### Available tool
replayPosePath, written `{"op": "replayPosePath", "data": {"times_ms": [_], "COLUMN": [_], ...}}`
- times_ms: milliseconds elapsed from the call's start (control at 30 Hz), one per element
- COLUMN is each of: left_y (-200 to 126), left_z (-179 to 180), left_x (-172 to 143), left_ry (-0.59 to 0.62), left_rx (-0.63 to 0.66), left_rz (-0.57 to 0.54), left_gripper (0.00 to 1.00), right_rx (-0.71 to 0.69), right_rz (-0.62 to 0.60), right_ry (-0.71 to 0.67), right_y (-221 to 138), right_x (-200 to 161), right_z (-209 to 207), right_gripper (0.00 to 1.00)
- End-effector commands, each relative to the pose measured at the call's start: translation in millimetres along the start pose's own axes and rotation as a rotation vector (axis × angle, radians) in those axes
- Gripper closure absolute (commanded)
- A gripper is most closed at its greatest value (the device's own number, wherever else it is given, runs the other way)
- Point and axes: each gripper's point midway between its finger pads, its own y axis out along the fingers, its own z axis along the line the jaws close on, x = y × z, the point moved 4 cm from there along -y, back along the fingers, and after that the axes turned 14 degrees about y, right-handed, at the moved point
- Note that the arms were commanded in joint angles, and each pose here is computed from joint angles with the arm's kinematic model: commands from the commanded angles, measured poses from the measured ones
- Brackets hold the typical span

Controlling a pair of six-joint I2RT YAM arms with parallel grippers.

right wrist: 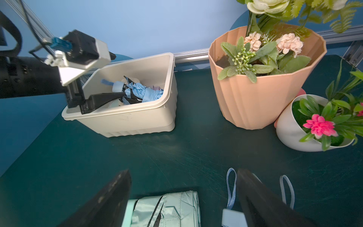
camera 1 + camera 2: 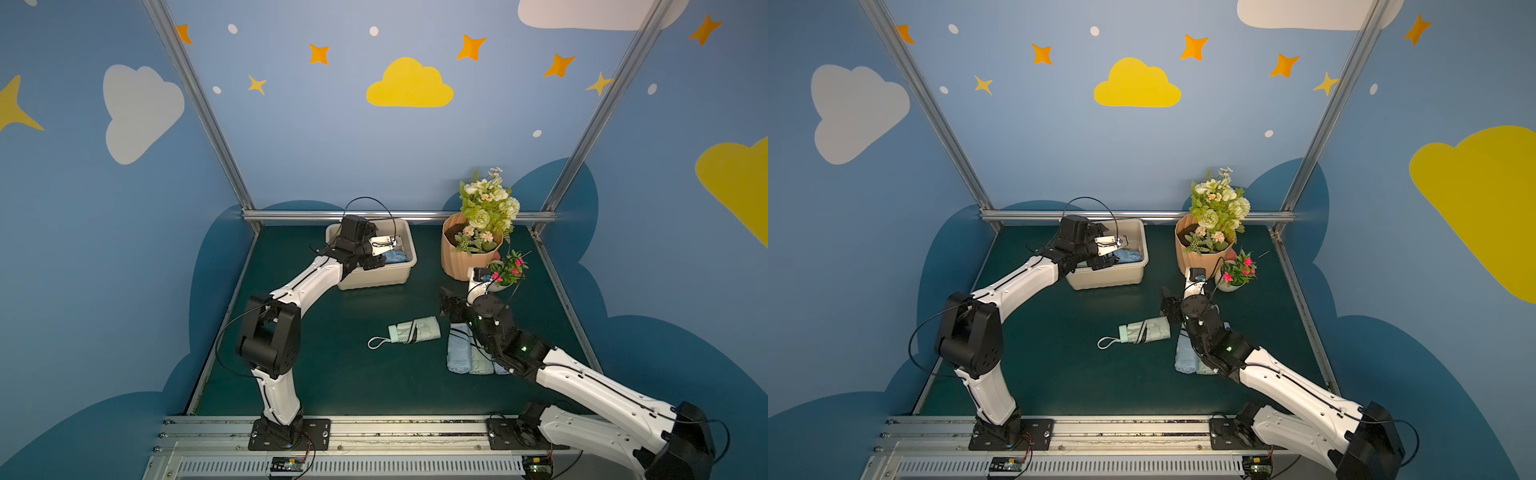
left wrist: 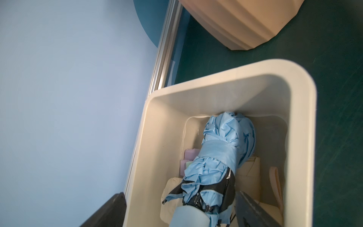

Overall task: Put the umbrella into the storage box
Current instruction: Place the umbrella in the storage box.

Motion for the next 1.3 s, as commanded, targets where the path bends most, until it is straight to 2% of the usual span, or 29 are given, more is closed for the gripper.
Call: {"op": "replayPosePath", "data": {"times_ms": [0, 200, 367, 500, 600, 700, 867, 1100, 1267], "left_y": [-43, -95, -138, -170, -188, -200, -213, -221, -226], "left_z": [23, 44, 58, 67, 63, 53, 39, 26, 20], "left_x": [16, 25, 35, 40, 41, 41, 27, 7, -7], "left_ry": [-0.014, -0.069, -0.158, -0.288, -0.377, -0.475, -0.620, -0.736, -0.802], "left_rx": [0.036, 0.151, 0.279, 0.391, 0.425, 0.428, 0.492, 0.563, 0.611], "left_rz": [-0.064, -0.100, -0.155, -0.211, -0.253, -0.286, -0.268, -0.204, -0.160], "left_gripper": [0.08, 0.08, 0.08, 0.09, 0.09, 0.09, 0.09, 0.08, 0.08], "right_rx": [0.016, 0.033, 0.076, 0.226, 0.324, 0.423, 0.579, 0.611, 0.609], "right_rz": [-0.026, 0.001, 0.052, 0.126, 0.184, 0.277, 0.466, 0.676, 0.731], "right_ry": [0.009, -0.011, -0.085, -0.338, -0.489, -0.611, -0.827, -1.094, -1.161], "right_y": [-1, 2, 5, 7, 6, 4, -1, 10, 24], "right_x": [11, 5, -2, -17, -29, -47, -79, -105, -113], "right_z": [6, 9, 17, 36, 47, 54, 60, 47, 47], "right_gripper": [0.11, 0.11, 0.10, 0.09, 0.09, 0.08, 0.06, 0.06, 0.06]}}
